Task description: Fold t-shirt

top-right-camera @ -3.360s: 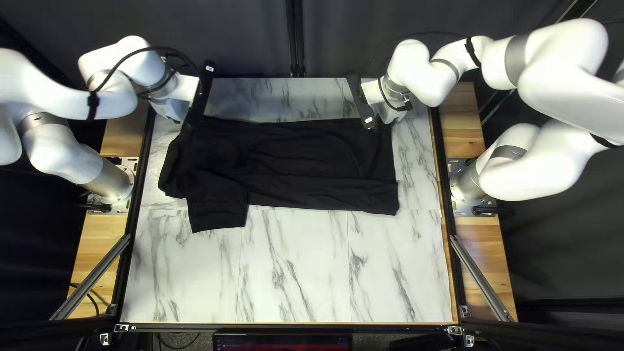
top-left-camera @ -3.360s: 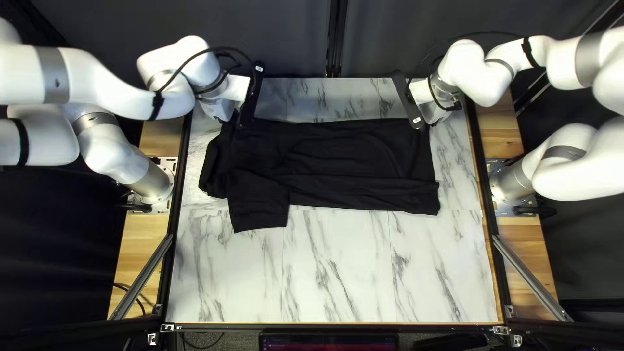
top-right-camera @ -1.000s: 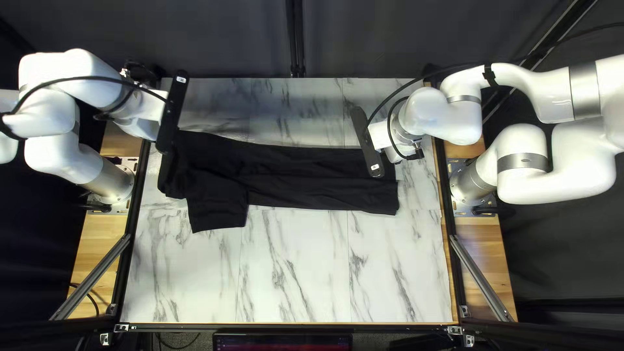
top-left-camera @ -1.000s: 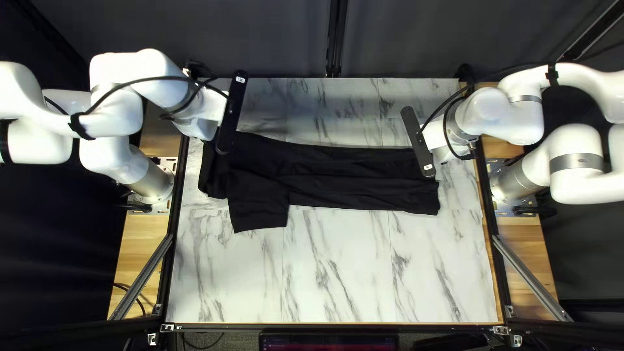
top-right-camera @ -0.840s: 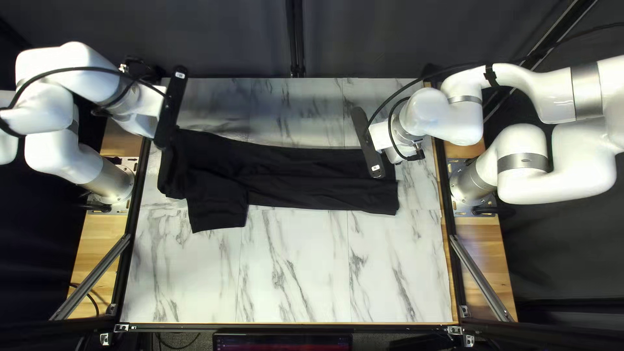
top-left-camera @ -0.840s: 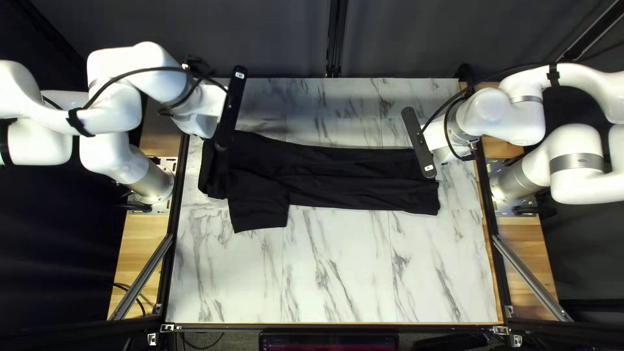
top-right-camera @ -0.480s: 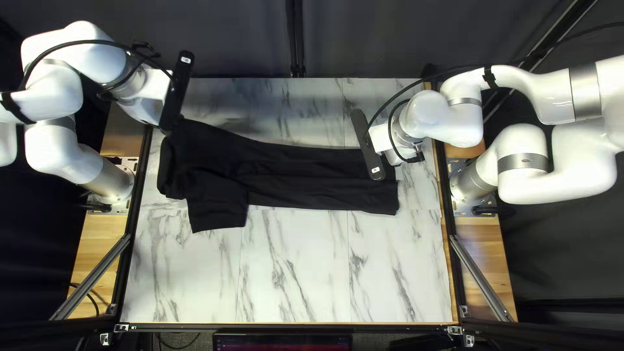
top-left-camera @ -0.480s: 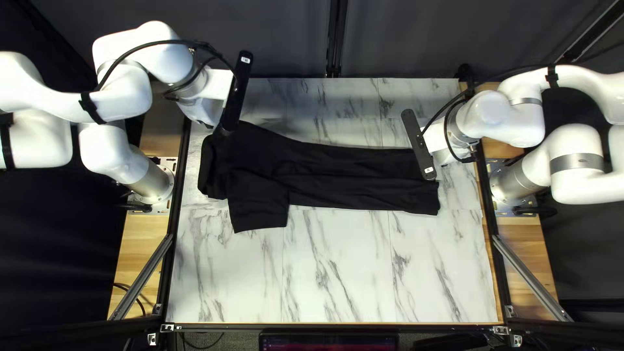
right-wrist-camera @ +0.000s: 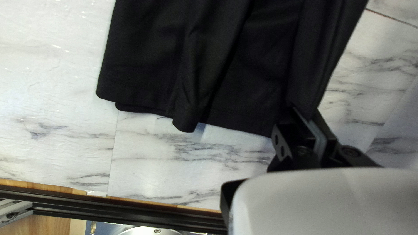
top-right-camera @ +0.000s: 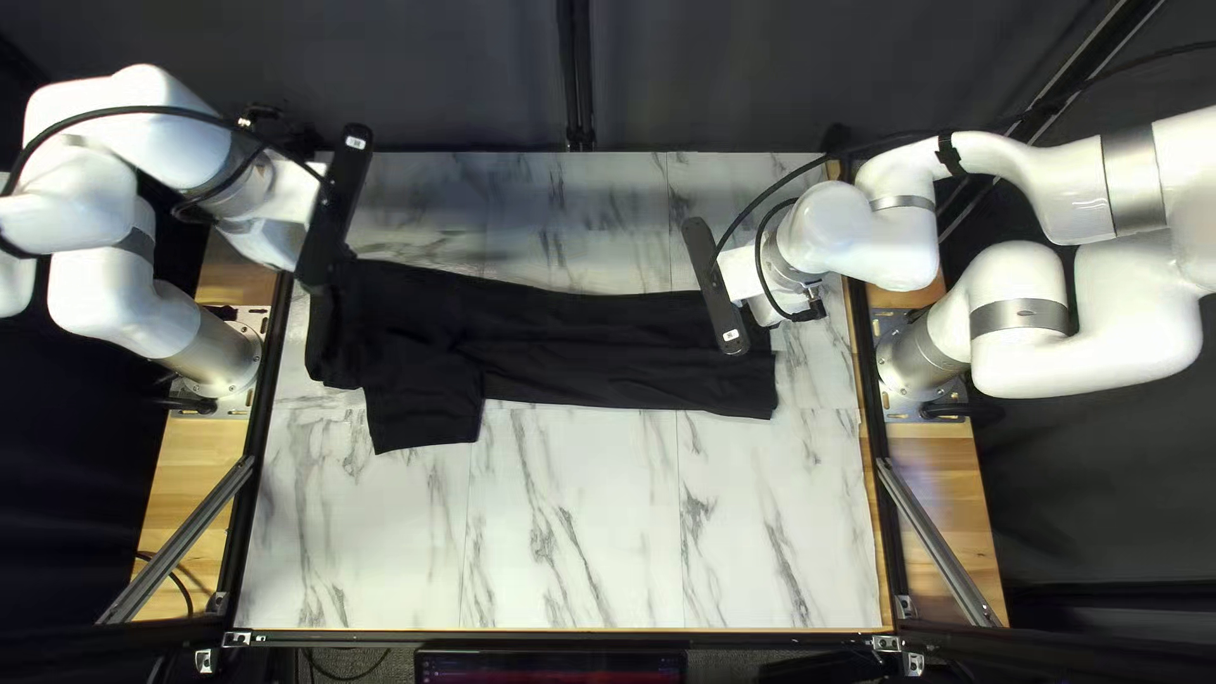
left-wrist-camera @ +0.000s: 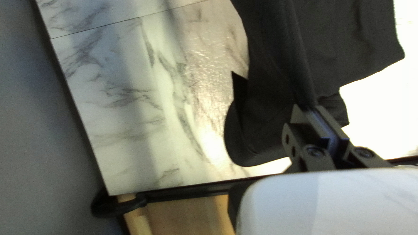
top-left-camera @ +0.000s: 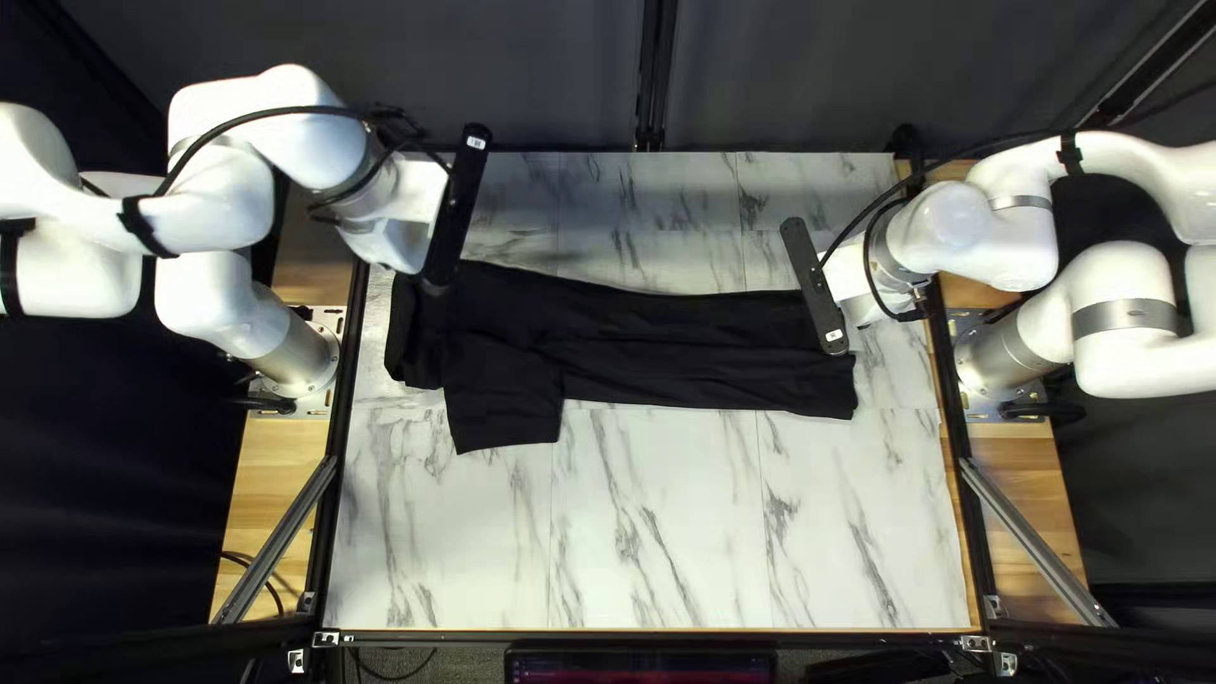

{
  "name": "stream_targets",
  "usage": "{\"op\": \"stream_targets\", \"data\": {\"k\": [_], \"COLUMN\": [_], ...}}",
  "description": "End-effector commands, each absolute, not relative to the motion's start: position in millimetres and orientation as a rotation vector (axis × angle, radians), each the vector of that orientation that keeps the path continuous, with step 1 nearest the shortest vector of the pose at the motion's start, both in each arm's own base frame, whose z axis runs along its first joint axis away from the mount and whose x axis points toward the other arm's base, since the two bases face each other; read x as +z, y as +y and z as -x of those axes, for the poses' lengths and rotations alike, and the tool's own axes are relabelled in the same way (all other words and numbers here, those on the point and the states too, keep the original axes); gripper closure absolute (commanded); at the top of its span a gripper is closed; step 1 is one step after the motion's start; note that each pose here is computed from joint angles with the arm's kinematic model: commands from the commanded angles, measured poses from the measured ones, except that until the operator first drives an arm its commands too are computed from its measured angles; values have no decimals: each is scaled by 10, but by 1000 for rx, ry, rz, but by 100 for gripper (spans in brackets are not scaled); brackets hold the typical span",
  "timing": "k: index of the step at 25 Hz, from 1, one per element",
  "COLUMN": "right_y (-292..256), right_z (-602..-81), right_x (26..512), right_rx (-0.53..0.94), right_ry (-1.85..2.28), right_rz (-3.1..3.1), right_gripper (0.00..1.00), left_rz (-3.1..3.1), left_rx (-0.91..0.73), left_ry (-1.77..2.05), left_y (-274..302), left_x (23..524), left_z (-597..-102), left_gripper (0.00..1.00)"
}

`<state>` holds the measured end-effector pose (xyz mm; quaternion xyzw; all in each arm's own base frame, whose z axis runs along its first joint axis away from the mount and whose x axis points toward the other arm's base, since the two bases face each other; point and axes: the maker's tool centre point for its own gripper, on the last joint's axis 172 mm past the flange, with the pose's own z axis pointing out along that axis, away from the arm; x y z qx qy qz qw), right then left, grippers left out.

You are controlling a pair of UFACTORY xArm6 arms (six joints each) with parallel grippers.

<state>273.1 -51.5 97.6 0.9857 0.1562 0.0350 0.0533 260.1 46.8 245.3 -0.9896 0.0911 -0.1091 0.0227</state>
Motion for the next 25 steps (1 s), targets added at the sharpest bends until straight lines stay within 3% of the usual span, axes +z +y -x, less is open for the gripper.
{"op": "stream_targets", "data": {"k": [1, 7, 16, 25], "right_y": [-499, -506, -517, -562], "right_z": [-2731, -2794, -2844, -2861], "right_x": [966, 918, 880, 842], "right_rx": [108, 118, 125, 117], "right_ry": [475, 479, 495, 499], "right_rz": [-2998, -3003, -3004, -3011], "right_gripper": [100, 100, 100, 100], "left_rz": [3129, 3167, 3243, 3307], "left_rx": [-404, -432, -543, -789], "left_ry": [237, 231, 60, -99], "left_y": [354, 333, 935, 194], "left_x": [2437, 2564, 2434, 2480], "left_z": [-2489, -2644, -2677, -2620], "left_gripper": [100, 97, 100, 100]}}
